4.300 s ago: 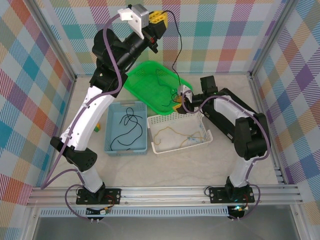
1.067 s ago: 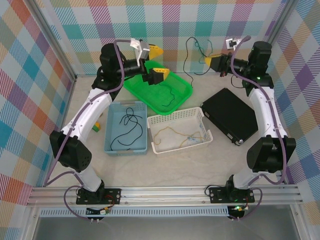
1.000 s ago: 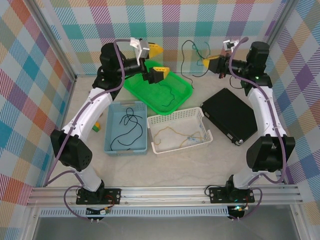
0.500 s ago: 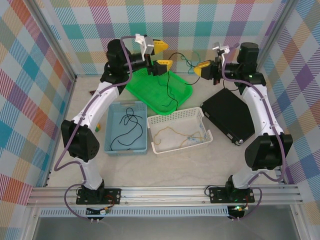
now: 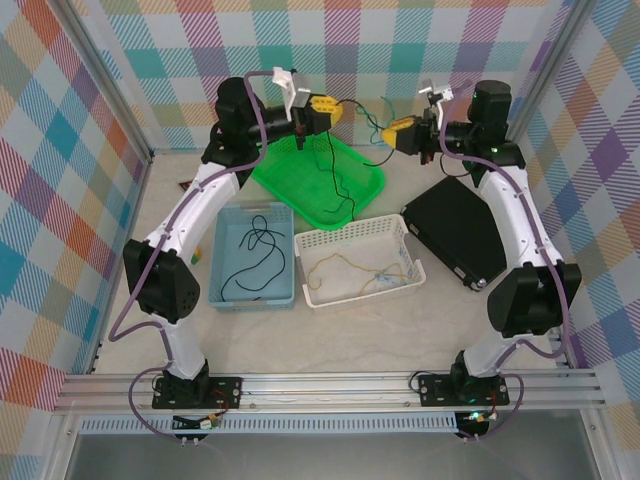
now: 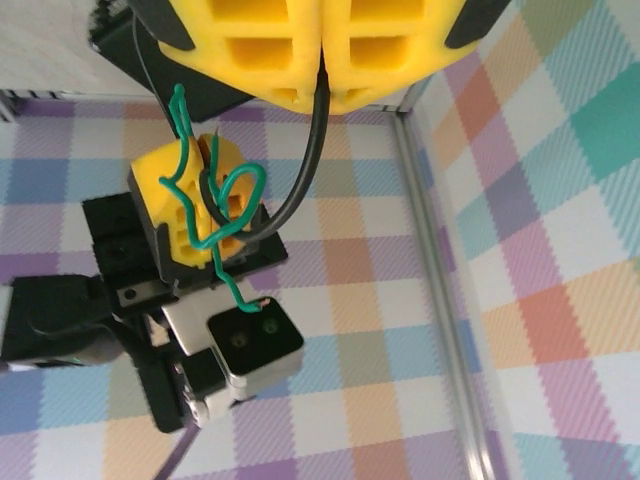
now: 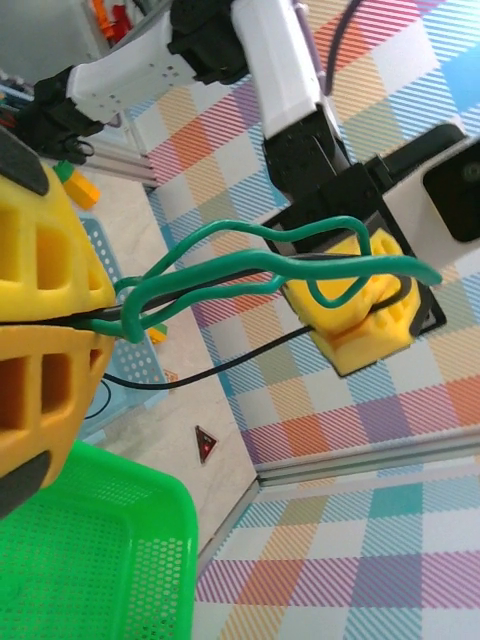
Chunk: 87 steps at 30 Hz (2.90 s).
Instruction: Untangle the cables
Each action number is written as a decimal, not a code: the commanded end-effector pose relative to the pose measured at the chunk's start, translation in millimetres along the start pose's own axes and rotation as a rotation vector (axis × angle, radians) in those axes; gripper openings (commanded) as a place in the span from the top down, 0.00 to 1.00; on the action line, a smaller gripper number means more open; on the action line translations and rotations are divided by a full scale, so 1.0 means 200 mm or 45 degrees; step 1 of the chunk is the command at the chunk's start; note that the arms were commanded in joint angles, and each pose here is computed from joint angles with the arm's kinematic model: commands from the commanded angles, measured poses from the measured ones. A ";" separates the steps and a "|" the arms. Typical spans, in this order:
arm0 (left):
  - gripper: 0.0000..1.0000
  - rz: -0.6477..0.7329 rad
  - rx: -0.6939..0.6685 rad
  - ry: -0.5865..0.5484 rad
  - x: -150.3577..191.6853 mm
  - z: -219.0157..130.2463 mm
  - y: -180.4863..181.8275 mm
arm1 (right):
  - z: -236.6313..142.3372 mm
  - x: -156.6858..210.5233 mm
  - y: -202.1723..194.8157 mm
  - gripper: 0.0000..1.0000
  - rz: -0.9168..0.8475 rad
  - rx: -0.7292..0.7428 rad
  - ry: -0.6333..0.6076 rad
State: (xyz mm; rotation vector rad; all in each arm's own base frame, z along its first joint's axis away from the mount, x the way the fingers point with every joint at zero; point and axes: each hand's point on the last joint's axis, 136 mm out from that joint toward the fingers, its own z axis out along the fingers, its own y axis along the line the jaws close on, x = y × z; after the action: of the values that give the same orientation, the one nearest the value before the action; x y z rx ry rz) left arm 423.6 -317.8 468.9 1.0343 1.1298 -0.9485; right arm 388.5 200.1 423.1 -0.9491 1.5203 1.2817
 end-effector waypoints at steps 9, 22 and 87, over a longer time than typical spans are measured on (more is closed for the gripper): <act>1.00 0.083 -0.130 -0.042 -0.26 -0.06 0.01 | 0.01 -0.13 -0.11 0.76 0.093 0.044 -0.180; 1.00 0.085 -0.537 -0.058 -0.38 -0.18 0.25 | -0.16 0.02 -0.34 0.39 0.252 0.645 -0.169; 1.00 -0.076 -1.443 0.648 0.01 -1.35 -0.17 | -0.17 0.57 -0.18 0.39 0.823 0.765 0.113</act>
State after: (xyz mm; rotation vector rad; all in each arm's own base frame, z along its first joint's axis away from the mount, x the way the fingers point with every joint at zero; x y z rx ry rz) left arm 332.3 -73.8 444.7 0.2764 1.7683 0.0082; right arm 392.6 159.6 301.1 -0.1058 2.2249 1.0685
